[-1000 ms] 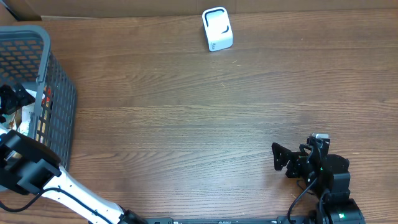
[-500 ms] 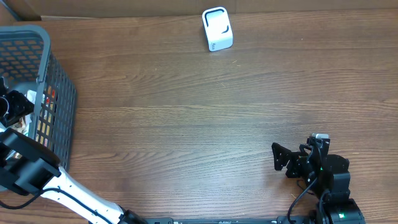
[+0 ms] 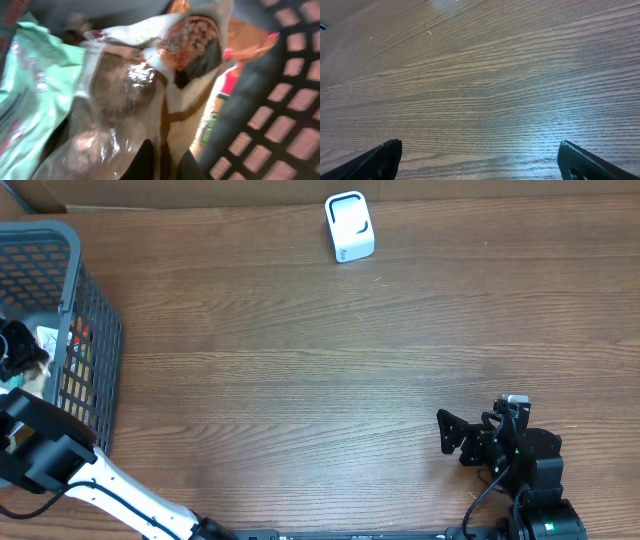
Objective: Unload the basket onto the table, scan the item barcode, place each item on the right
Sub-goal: 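Reach into the basket and grasp the brown-and-white snack bag with left gripper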
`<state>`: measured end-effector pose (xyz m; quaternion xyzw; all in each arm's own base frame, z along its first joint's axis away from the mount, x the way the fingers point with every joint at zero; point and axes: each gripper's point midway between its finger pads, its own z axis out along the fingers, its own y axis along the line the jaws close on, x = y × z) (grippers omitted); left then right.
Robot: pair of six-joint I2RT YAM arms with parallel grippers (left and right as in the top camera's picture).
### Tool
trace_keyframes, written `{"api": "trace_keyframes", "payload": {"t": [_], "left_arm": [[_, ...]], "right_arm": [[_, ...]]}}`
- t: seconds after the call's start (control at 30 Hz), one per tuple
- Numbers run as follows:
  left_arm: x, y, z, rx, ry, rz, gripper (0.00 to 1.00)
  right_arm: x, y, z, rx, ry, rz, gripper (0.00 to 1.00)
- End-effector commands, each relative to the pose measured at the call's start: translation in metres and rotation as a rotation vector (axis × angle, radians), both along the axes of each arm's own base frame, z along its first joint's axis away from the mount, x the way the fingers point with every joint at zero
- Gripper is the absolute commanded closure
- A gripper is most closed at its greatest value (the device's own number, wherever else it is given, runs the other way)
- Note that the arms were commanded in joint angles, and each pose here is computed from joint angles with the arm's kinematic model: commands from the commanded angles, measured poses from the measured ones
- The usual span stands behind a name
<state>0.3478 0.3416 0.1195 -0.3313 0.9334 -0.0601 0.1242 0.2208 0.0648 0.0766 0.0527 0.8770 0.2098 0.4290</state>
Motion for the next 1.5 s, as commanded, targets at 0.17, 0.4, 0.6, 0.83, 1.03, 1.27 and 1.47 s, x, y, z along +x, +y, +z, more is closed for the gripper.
{"api": "trace_keyframes", "payload": {"t": [0.17,0.4,0.6,0.83,1.03,1.27,1.47], "left_arm": [[0.017,0.007,0.096,0.054,-0.182,0.17,0.96],[0.019,-0.008,0.155,0.081,-0.31,0.172,0.96],[0.009,-0.012,0.164,0.113,-0.285,0.183,0.96],[-0.009,0.0,0.134,0.14,-0.133,0.228,0.23],[-0.024,0.01,0.086,0.123,0.035,0.25,0.08],[-0.042,0.019,0.033,0.126,0.199,0.259,0.0],[-0.026,0.018,0.015,0.117,0.155,0.139,0.0]], "right_arm": [[0.0,0.001,0.001,0.0,-0.009,0.003,0.0],[0.0,0.001,0.001,0.0,-0.01,0.003,0.0],[0.0,0.001,0.001,0.0,-0.009,0.003,0.0],[0.0,0.001,0.001,0.0,-0.009,0.003,0.0],[0.0,0.001,0.001,-0.001,-0.009,0.003,0.0],[0.0,0.001,0.001,-0.001,-0.009,0.003,0.0],[0.0,0.001,0.001,-0.001,-0.01,0.003,0.0]]}}
